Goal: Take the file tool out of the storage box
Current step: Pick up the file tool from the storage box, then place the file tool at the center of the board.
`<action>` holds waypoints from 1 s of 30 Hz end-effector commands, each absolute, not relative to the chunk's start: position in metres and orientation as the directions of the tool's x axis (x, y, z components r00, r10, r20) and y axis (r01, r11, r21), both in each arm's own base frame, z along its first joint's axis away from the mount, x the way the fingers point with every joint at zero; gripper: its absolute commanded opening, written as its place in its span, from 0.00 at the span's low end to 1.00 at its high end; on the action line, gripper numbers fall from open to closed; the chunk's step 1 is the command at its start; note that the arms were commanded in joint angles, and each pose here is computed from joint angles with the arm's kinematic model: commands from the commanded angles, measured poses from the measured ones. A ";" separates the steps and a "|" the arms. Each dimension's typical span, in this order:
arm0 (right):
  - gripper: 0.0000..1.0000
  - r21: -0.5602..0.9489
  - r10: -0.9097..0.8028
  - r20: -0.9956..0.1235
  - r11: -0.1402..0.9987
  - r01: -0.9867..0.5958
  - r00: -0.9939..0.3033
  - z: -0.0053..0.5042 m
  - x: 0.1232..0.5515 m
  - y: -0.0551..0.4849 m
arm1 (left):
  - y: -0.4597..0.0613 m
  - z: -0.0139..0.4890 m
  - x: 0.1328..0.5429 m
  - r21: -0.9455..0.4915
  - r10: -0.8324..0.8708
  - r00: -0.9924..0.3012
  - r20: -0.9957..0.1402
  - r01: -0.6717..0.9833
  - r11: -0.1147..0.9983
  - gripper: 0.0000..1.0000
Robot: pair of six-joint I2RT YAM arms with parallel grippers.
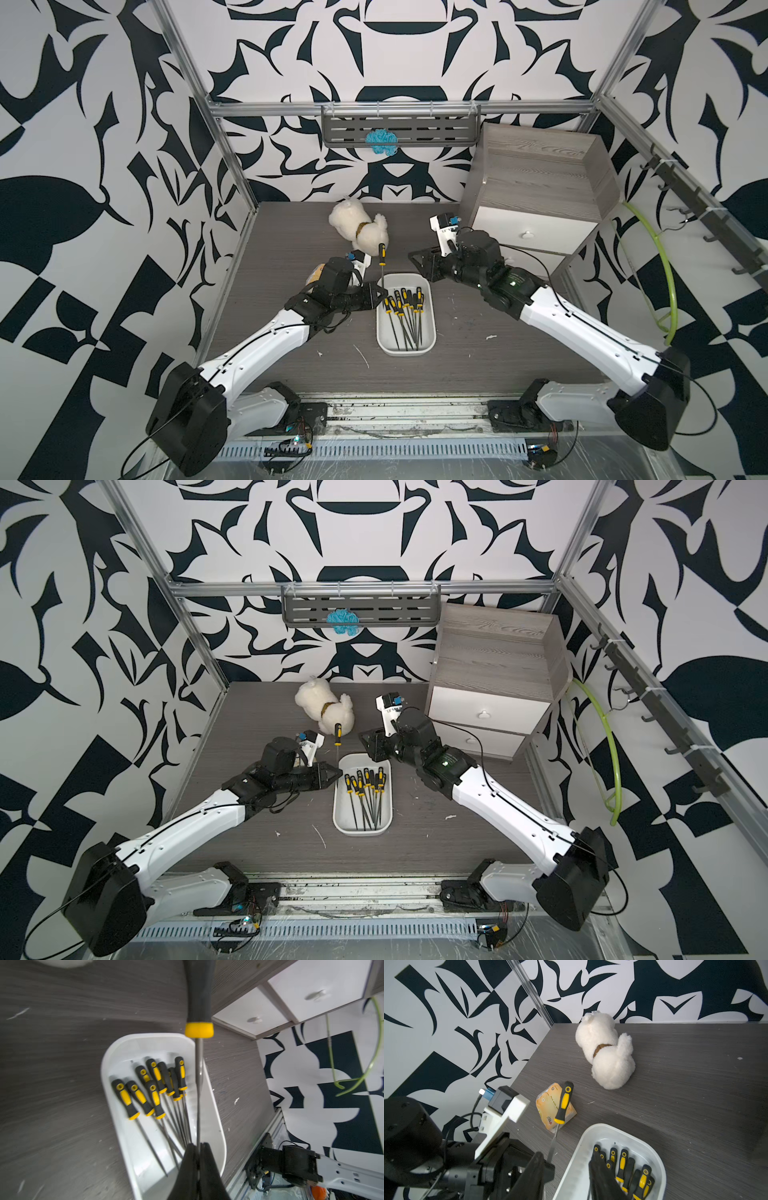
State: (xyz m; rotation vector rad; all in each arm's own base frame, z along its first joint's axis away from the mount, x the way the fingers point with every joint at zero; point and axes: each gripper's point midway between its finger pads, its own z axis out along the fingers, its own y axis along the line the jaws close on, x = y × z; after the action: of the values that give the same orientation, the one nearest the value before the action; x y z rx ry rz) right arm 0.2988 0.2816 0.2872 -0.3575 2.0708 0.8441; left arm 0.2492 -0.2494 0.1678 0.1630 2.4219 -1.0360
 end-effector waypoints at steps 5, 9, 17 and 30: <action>0.40 0.313 -0.126 -0.728 0.814 -0.490 -0.674 0.217 0.291 0.263 | -0.189 0.107 0.220 -0.400 -0.033 -0.947 -0.319 0.103 0.911 0.00; 0.40 0.327 -0.133 -0.702 0.813 -0.482 -0.700 0.203 0.290 0.266 | -0.197 0.088 0.210 -0.429 -0.021 -0.973 -0.229 0.081 0.900 0.00; 0.38 0.361 -0.157 -0.649 0.798 -0.483 -0.745 0.182 0.291 0.279 | -0.199 0.040 0.189 -0.437 -0.018 -0.996 -0.082 0.020 0.899 0.00; 0.33 0.338 -0.246 -0.560 0.804 -0.490 -0.791 0.137 0.297 0.306 | -0.200 0.014 0.191 -0.358 -0.006 -1.000 -0.019 0.002 0.934 0.03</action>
State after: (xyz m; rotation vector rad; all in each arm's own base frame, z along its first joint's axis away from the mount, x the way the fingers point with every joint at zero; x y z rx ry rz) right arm 0.2921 0.2910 0.1228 -0.5112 2.5313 0.6313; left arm 0.1884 -0.1994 0.0181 0.0007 3.0541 -0.6006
